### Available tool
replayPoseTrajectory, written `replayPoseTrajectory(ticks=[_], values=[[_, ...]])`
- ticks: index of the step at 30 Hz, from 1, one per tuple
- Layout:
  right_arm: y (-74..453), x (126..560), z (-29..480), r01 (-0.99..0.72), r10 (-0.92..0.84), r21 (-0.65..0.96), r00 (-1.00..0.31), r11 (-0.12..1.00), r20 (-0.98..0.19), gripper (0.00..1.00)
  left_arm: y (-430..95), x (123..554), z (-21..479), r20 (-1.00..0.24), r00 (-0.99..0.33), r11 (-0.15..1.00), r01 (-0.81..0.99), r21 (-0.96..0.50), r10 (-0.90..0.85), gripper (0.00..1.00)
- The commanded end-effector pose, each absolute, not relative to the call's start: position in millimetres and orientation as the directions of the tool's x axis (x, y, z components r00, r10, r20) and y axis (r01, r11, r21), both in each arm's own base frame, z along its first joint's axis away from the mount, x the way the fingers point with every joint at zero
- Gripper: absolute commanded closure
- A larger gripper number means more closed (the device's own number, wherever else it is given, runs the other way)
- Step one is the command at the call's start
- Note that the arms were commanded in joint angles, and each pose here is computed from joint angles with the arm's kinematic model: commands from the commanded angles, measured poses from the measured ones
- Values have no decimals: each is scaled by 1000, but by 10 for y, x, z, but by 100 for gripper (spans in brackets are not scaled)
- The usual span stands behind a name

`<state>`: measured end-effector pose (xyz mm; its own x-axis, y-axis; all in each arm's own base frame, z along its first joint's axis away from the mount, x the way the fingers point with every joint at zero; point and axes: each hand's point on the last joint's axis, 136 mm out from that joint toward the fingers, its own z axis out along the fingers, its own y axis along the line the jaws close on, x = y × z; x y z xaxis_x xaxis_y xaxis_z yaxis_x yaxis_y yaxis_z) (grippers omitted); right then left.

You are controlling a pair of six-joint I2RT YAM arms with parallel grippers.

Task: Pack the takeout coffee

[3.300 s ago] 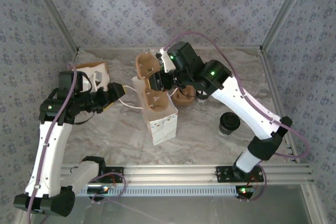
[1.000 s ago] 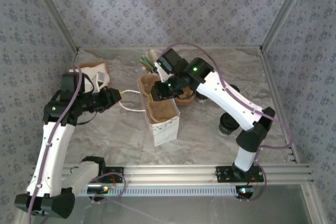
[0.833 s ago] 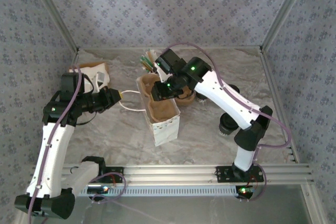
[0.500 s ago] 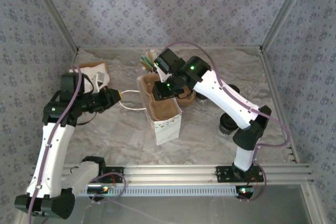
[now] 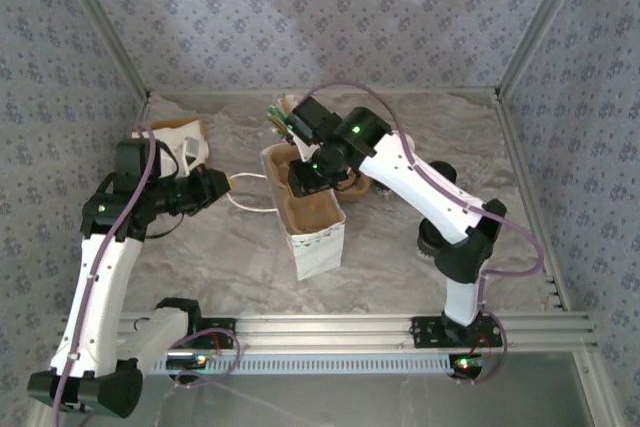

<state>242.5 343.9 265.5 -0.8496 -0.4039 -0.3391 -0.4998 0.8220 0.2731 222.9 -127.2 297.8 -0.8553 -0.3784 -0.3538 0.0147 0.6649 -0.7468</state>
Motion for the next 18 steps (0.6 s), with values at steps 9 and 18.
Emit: replayPoseTrajectory(ticks=[9,18], values=[[3361,2427,2574,-510,-449,173,-842,842,-300,67,-1260,2223,3075,-396,-839,665,56,-745,-373,89],[3334,2408,2520,-517,-475,113,-837,848,-272,67,-1268,2216,3084,-395,-840,660,59,-749,-372,89]])
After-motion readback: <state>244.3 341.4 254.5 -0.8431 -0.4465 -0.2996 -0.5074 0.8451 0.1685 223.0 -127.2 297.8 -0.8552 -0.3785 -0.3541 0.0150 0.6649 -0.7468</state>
